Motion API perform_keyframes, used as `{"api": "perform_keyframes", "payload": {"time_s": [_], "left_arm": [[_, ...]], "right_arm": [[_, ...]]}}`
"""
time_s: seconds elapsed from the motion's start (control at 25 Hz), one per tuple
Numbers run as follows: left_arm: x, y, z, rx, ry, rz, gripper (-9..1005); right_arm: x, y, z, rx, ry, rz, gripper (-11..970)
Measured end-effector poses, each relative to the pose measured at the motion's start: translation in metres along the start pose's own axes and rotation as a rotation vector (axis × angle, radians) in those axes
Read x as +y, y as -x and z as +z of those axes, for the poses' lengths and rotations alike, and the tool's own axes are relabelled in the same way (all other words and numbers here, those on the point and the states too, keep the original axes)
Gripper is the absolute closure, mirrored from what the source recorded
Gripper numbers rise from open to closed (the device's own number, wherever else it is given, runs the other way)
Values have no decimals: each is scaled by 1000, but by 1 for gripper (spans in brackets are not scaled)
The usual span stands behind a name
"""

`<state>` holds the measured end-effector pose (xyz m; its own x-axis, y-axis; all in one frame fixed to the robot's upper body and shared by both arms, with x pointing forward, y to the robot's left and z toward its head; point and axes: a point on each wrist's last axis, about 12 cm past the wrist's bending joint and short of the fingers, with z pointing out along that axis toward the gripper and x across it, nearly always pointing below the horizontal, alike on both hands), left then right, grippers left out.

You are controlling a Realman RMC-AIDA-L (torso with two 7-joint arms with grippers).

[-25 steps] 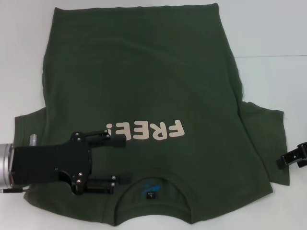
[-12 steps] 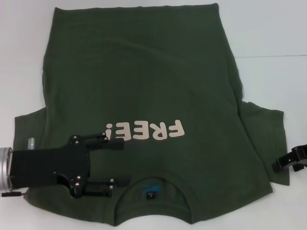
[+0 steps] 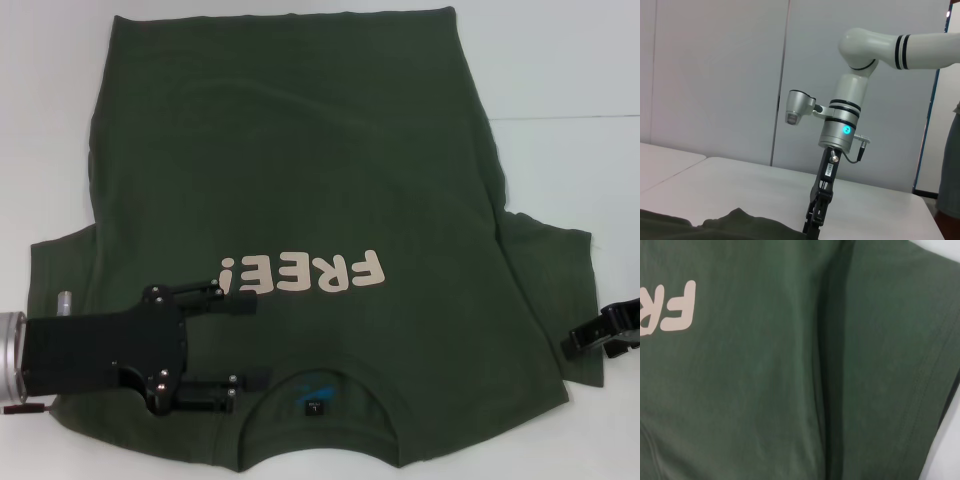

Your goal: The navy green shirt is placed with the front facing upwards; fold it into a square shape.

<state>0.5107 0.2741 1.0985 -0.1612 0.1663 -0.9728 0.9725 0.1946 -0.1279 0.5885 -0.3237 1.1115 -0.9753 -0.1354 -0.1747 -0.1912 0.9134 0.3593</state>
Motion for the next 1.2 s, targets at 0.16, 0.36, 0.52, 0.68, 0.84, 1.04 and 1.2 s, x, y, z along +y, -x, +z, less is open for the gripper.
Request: {"api": "perform_keyframes", "payload": {"time_s": [0.16, 0.36, 0.52, 0.68, 0.84, 1.04, 1.2], "left_arm": [[0, -1, 0, -1, 0, -2, 169], [0, -1, 0, -1, 0, -2, 169], [0, -1, 0, -1, -1, 0, 169], [0, -1, 1, -1, 0, 3, 169], [0, -1, 1, -1, 2, 10, 168], [-1, -3, 2, -4, 3, 4, 168], [-1, -3, 2, -4, 4, 4, 168]], "right_arm": [[-1, 1, -2, 0, -3, 9, 234], [-2, 3, -7, 7, -7, 22, 234], [-1, 3, -7, 20, -11, 27, 235], [-2, 2, -5, 31, -9, 37, 235], [-1, 2, -4, 37, -8, 41, 235], [-1, 2, -2, 42, -5, 41, 235], [1, 2, -1, 42, -3, 41, 234]]}}
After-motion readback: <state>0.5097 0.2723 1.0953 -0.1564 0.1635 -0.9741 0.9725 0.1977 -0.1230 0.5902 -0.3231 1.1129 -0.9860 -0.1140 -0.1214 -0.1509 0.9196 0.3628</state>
